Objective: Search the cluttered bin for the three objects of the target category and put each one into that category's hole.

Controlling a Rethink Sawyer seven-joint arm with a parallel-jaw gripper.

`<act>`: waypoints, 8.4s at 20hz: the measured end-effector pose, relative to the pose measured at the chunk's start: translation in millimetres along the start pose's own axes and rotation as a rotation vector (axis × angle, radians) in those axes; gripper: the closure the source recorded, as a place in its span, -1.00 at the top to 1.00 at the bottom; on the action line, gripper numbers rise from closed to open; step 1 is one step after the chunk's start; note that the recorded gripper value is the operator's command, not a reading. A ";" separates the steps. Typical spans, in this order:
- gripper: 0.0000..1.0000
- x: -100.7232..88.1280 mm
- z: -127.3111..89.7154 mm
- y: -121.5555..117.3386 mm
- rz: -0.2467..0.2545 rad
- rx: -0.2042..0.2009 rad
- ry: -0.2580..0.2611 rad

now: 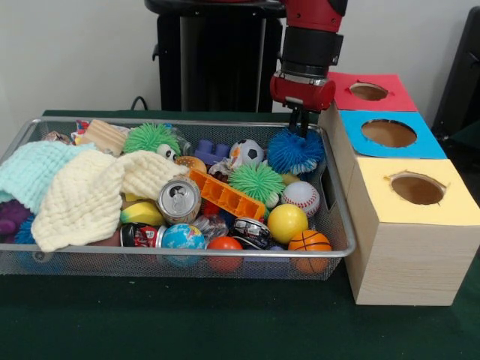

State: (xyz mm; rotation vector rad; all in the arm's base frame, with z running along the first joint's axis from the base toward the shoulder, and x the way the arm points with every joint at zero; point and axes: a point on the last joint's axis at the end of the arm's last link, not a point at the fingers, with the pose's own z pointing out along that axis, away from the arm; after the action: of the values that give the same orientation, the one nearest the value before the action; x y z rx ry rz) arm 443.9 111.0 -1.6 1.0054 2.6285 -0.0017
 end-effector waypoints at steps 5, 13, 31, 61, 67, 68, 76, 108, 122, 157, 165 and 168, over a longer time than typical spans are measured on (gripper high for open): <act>-1.00 -11.5 -7.6 1.5 -0.010 -0.024 -0.016; -1.00 -63.3 -41.3 -6.6 -0.012 -0.062 -0.051; -1.00 -163.7 -78.3 -86.3 -0.004 -0.024 -0.078; -1.00 -320.1 -57.8 -94.5 -0.028 -0.080 -0.012; -1.00 -341.8 -50.9 -102.6 -0.036 -0.097 -0.029; -1.00 -342.9 -50.0 -104.8 -0.038 -0.100 -0.030; 1.00 -347.5 -43.5 -128.9 -0.070 -0.096 -0.044; 1.00 -246.7 -89.2 -43.4 -0.273 -0.112 0.004; 1.00 -176.4 -84.1 6.4 -0.373 -0.199 0.011; 1.00 -104.0 -31.4 46.0 -0.470 -0.244 0.148; 1.00 -110.4 -28.1 28.9 -0.413 -0.174 0.140; 1.00 -114.1 -27.7 20.4 -0.377 -0.142 0.130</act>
State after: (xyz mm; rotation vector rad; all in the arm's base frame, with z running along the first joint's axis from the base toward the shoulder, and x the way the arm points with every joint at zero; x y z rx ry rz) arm 528.5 55.4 61.3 0.4691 2.8488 0.1657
